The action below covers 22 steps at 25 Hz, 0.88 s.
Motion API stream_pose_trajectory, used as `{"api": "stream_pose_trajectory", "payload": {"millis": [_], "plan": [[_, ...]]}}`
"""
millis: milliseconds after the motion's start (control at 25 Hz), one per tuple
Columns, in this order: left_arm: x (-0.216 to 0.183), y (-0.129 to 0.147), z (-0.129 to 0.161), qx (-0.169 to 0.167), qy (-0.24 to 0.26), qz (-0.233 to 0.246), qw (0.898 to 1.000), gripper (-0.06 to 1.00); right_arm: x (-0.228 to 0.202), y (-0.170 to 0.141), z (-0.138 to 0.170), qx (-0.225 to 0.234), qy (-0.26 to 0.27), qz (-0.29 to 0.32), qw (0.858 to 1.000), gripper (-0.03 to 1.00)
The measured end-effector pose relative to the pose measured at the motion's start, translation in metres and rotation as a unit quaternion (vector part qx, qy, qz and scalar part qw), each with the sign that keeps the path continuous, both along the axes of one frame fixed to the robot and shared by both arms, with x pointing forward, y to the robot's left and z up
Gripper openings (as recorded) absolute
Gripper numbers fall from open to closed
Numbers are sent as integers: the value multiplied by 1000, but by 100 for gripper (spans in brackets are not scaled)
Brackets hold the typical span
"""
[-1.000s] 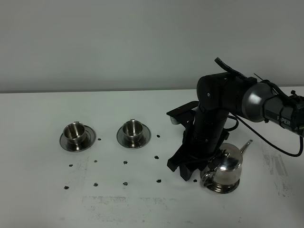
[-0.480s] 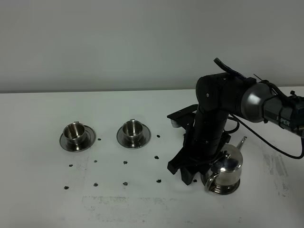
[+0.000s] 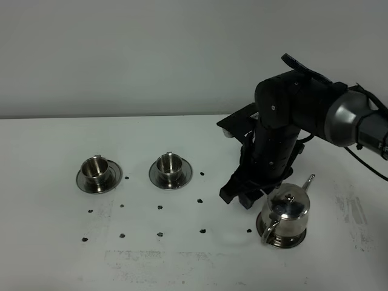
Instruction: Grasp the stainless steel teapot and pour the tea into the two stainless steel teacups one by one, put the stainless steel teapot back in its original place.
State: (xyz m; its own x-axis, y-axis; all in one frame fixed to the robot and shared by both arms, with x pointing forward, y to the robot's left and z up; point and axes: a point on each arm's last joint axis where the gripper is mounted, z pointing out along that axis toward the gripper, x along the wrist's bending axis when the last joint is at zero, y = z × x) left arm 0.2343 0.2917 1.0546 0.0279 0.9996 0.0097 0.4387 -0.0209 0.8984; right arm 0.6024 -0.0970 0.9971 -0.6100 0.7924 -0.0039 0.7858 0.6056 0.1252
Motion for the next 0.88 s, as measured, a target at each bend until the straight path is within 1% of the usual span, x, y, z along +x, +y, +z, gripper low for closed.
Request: {"api": "stream_pose_trajectory", "payload": {"millis": [120,320,480,560,680,720,800,880], "plan": [[0,0,0,0,0,0,1000,54,-4,-7,17,-13,-14,-29,999,48],[0,0,0,0,0,0,1000,54,-15,-16,53,1,-49,-76,996,48],[0,0,0,0,0,0,1000,54,-28,-23,72,18,-64,-120,991,48],[0,0,0,0,0,0,1000,54,-38,-29,69,14,-53,-137,989,48],[0,0,0,0,0,0,1000,54,-53,-38,55,-5,-26,-165,986,48],[0,0,0,0,0,0,1000,54,-57,-39,52,-3,-21,-173,985,48],[0,0,0,0,0,0,1000,54,-60,-38,46,16,-23,-188,982,48],[0,0,0,0,0,0,1000,54,-58,-35,38,46,-34,-200,978,48]]}}
